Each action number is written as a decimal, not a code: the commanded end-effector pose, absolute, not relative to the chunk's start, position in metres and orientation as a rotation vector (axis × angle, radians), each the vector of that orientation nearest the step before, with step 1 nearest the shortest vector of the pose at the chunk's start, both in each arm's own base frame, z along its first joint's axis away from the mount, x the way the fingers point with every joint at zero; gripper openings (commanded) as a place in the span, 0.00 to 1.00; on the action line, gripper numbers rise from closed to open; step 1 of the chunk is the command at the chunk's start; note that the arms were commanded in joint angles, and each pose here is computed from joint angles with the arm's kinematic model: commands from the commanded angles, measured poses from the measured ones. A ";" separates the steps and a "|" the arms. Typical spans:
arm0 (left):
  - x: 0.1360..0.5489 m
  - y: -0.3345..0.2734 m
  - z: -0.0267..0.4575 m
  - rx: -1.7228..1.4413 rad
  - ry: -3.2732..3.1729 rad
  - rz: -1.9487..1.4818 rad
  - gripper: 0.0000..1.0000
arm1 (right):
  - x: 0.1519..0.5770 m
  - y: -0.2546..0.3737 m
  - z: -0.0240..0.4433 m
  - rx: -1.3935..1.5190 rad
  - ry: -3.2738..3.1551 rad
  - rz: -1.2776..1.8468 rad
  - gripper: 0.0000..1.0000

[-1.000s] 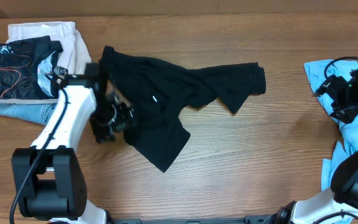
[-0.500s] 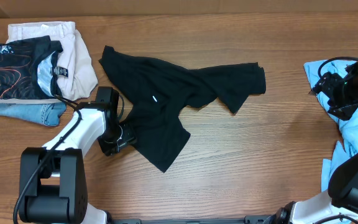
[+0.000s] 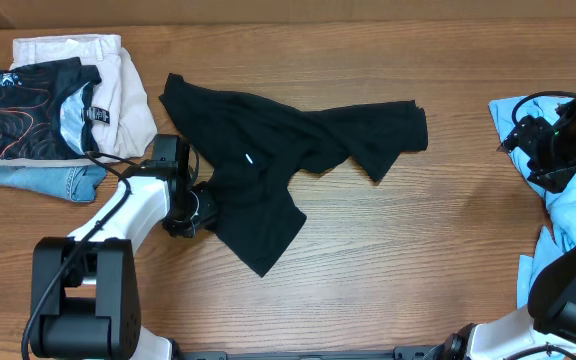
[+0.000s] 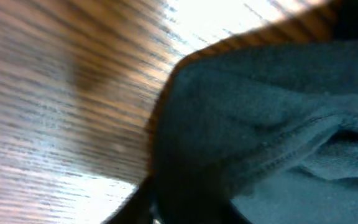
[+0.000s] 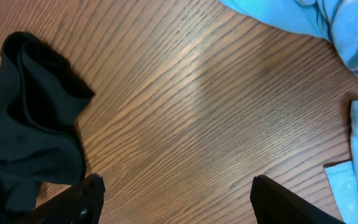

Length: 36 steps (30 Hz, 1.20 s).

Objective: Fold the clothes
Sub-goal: 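Grasp the T-shirt's right side with the right gripper and pull rightward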

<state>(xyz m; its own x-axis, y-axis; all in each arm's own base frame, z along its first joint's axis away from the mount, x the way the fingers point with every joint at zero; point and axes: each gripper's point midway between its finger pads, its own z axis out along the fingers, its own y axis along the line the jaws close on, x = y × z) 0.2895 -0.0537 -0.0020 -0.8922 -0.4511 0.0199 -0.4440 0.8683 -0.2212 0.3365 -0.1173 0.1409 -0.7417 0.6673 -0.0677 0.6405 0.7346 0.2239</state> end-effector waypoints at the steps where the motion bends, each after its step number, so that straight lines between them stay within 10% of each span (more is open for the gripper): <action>1: 0.270 -0.061 -0.016 -0.740 3.086 -0.376 0.04 | 0.341 -0.119 0.155 1.026 2.754 0.262 0.79; 18: 0.295 0.043 0.155 -0.840 2.634 -0.355 0.04 | 0.338 -0.015 0.153 0.474 2.987 0.451 0.78; 36: 0.290 0.046 0.157 -0.832 2.638 -0.346 0.04 | 0.291 0.167 0.074 -0.509 3.042 0.332 0.78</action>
